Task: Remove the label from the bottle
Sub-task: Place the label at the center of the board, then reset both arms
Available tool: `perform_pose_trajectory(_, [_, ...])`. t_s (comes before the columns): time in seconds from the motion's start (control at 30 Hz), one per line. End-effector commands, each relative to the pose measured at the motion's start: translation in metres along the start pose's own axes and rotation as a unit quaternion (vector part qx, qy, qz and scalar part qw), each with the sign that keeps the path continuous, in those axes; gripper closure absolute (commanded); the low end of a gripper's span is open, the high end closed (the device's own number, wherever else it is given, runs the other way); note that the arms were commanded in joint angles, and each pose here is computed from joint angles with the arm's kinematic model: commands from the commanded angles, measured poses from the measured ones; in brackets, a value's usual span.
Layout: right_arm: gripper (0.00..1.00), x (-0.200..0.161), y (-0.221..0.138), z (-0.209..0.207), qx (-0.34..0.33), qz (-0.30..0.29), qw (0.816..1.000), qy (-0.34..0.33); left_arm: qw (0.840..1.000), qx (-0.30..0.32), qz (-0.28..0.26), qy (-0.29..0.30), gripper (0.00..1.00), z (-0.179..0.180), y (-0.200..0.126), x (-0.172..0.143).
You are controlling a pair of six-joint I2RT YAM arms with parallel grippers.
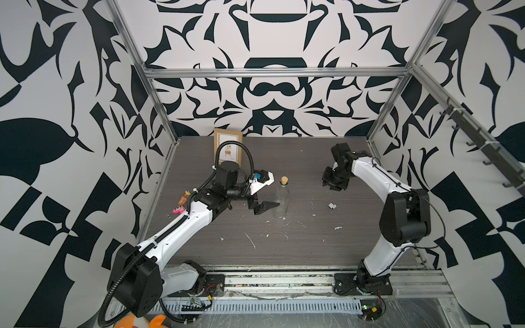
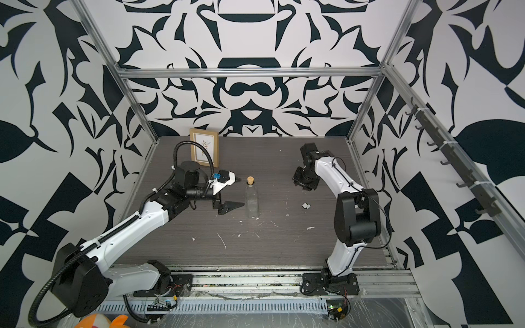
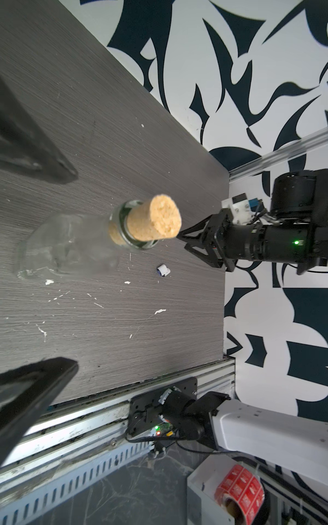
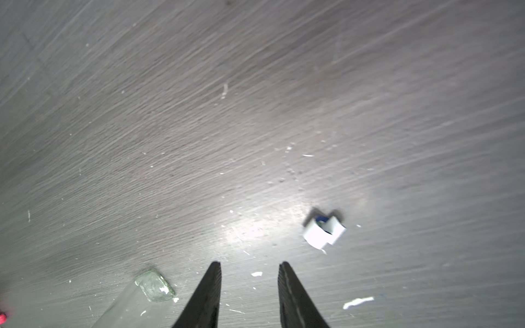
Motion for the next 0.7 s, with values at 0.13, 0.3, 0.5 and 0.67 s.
perform_pose_trajectory(0.13, [0.61, -0.017, 0.001, -0.019, 0.01, -0.002, 1.0, -0.008, 0.999, 0.002, 0.004, 0.032, 0.01, -0.006, -0.003, 0.008])
perform_pose_trajectory(0.3, [0.43, -0.012, -0.036, -0.016, 0.039, -0.108, 0.992, -0.053, 0.995, 0.099, -0.017, -0.004, 0.01, 0.006, -0.014, 0.007])
perform_pose_trajectory(0.5, [0.43, -0.011, -0.09, -0.018, 0.054, -0.207, 0.973, -0.086, 0.975, 0.212, -0.038, -0.046, 0.01, 0.022, -0.04, 0.004])
perform_pose_trajectory(0.67, [0.4, -0.027, -0.104, -0.021, 0.118, -0.242, 0.96, -0.083, 0.946, 0.308, -0.048, -0.093, 0.0, 0.036, -0.058, -0.002])
Point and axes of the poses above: each gripper's point midway between its finger pads, its own y axis out along the fingers, its own z axis along the line the jaws close on, x = y × z, the point moved 8 cm from there along -y, back along the fingers, and after that the axes turned 5 degrees about -y, right-handed, at the moved point
